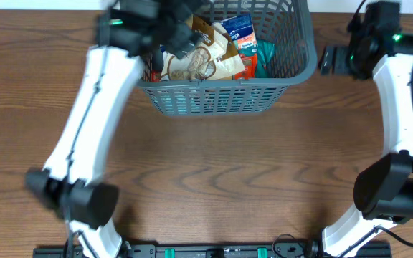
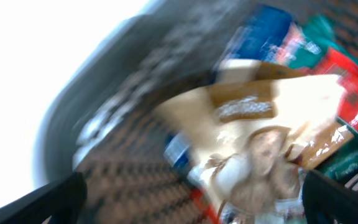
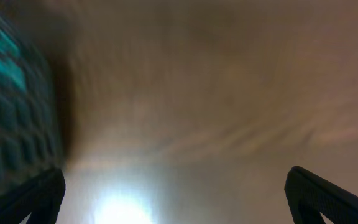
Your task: Pack container
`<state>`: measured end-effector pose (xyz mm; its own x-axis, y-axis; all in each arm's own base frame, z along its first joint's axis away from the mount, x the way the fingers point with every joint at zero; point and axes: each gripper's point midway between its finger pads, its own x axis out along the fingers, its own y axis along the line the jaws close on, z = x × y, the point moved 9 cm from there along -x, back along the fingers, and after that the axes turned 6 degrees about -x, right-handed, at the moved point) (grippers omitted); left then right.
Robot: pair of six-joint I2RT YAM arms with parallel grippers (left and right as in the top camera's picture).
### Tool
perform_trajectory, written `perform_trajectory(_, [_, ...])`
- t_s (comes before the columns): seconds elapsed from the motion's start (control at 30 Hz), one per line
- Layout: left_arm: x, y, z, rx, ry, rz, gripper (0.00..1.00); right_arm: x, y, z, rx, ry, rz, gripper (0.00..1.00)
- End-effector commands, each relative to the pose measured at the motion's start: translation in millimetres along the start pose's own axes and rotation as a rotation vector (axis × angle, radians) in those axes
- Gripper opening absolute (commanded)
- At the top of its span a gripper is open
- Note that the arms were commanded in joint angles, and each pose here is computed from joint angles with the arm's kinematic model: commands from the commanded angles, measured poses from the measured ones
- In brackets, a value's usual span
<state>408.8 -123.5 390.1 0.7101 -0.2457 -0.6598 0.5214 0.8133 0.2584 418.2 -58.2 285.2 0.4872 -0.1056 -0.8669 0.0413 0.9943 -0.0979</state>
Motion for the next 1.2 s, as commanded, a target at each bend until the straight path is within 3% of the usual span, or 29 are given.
perform_trajectory(0.0, [-60.0, 37.0, -10.1, -0.259, -0.037, 0.131, 0.99, -36.8, 5.1, 23.1, -0.123, -0.11, 0.0, 0.99])
perform_trajectory(0.27, [-146.4, 87.4, -52.6, -0.524, -0.072, 0.321, 0.99, -84.6, 9.9, 19.1, -0.034, -0.143, 0.025, 0.99])
perform_trajectory(0.5, [-152.6, 79.9, -99.2, -0.597, -0.02, 0.345, 0.98, -148.6, 11.0, -8.8, 0.015, -0.188, 0.028, 0.99])
perform_trajectory(0.77, [-132.4, 23.6, -157.8, -0.543, -0.074, 0.211, 0.99, -172.4, 31.5, -73.0, -0.021, -0.172, 0.054, 0.99])
perform_trajectory(1.0, [-120.7, -37.3, -214.4, -0.331, -0.14, 0.174, 0.99, -139.1, 56.2, -154.5, -0.06, -0.213, 0.085, 0.99])
perform_trajectory(1.17, [-107.7, -67.3, -253.7, -0.276, -0.217, 0.174, 0.99, -113.7, 64.8, -209.5, -0.081, -0.248, 0.11, 0.99])
